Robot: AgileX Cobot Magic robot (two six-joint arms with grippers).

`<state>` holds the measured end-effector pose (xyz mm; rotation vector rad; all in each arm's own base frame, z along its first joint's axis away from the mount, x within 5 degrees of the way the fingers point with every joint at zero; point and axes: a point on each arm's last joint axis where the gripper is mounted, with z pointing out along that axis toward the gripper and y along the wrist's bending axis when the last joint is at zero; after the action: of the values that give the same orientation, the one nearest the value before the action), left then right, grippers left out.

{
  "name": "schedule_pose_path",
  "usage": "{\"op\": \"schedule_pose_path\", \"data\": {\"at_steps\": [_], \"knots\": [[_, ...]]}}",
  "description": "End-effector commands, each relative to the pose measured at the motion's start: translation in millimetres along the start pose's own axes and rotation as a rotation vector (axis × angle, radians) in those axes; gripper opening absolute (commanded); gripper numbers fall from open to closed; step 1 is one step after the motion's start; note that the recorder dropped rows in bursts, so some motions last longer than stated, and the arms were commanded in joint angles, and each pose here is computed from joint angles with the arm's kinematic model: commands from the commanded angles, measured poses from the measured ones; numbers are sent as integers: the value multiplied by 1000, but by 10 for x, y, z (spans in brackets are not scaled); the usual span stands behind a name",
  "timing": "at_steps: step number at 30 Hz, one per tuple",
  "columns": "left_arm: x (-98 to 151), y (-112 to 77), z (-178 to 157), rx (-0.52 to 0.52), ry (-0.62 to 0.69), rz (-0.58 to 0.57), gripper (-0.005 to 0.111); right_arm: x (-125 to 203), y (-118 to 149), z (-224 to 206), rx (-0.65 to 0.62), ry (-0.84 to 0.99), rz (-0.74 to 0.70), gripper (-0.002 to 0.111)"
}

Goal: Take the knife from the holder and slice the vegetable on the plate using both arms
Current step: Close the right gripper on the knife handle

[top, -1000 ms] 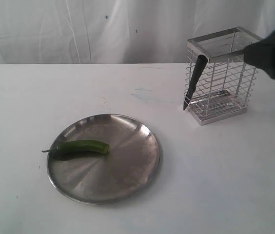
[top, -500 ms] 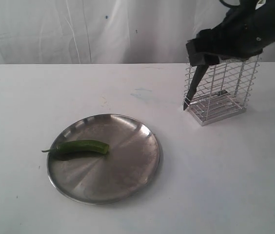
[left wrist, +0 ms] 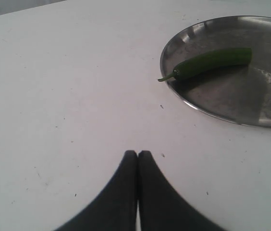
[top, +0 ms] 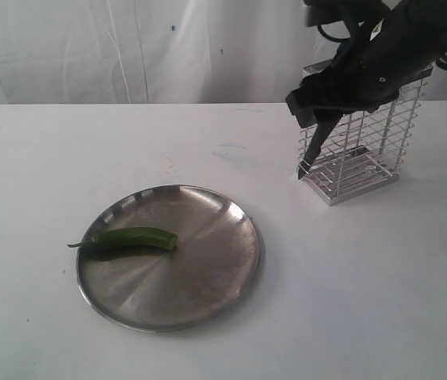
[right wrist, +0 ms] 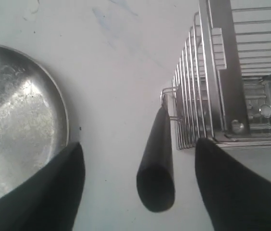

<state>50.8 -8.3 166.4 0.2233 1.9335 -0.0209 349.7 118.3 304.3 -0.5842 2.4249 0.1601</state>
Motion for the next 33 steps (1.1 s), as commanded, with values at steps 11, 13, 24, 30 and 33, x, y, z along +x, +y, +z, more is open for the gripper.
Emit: {"op": "schedule_pose_path", "data": {"at_steps": [11,13,24,30,33], "knots": [[8,-4,3,2,-4,-11,0,36,-51,169,43,54,-30,42],[8,-4,3,2,-4,-11,0,30,-56,153,48,56,-37,42],[8,-4,3,2,-4,-11,0,79,-46,-315,60,139,-169,47],[8,-4,3,2,-4,-11,0,189,47,-440,-29,211,-375,47],[8,-4,3,2,-4,-11,0,297,126,-386,-74,272,-486,51]]}}
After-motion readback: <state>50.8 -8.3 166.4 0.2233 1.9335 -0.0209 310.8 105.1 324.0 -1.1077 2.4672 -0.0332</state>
